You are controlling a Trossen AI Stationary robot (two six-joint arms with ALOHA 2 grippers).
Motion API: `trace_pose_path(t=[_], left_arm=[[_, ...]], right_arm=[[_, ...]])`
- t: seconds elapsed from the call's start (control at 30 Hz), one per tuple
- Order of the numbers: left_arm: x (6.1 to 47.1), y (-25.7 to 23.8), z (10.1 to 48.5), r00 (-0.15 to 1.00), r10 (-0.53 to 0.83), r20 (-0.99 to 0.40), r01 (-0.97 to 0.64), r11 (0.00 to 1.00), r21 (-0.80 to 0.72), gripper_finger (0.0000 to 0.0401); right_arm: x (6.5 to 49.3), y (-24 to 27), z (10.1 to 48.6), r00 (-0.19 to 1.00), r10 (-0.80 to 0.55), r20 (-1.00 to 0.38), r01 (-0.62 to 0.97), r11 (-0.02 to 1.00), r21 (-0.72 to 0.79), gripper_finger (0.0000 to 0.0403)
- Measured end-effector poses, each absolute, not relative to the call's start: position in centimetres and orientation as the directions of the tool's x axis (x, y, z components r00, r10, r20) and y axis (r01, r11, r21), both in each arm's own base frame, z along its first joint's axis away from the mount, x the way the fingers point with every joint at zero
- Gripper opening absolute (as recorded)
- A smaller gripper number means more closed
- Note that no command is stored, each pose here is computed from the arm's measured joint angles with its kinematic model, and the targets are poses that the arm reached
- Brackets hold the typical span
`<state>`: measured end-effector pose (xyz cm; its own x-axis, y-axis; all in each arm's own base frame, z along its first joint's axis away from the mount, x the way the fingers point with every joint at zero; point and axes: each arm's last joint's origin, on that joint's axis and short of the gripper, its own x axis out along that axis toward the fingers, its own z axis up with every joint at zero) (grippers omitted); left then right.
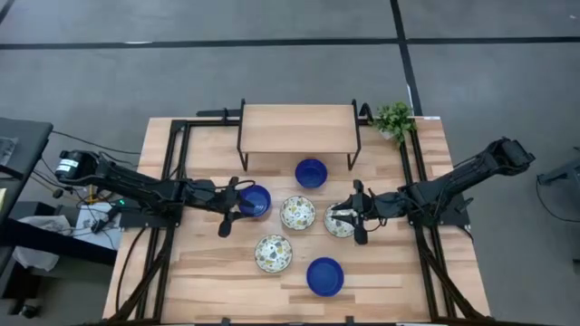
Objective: Pick & Place Mini bowls
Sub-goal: Put the top right yellow patterned bowl on the shelf
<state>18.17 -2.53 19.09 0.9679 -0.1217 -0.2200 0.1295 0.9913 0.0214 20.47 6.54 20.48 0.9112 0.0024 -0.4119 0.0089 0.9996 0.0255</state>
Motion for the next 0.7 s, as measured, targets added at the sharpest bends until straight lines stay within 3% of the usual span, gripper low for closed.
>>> trace_pose_path(t=[0.33,0.57,0.7], left_arm=[[18.2,-2.5,19.1,0.968,-0.124,-0.219,0.13,0.991,0.014,0.0158],[18.2,-2.5,19.1,0.968,-0.126,-0.216,0.128,0.992,-0.006,0.0154],[18.2,-2.5,19.1,0.968,-0.126,-0.216,0.128,0.992,-0.006,0.0154]], right_arm=[[19.1,6.0,18.3,0.775,-0.048,-0.63,0.1,0.994,0.046,0.0102],[19.1,5.6,18.3,0.777,-0.184,-0.603,0.215,0.976,-0.021,0.0101],[19.1,5.0,18.2,0.758,-0.222,-0.613,0.293,0.956,0.016,0.0101]])
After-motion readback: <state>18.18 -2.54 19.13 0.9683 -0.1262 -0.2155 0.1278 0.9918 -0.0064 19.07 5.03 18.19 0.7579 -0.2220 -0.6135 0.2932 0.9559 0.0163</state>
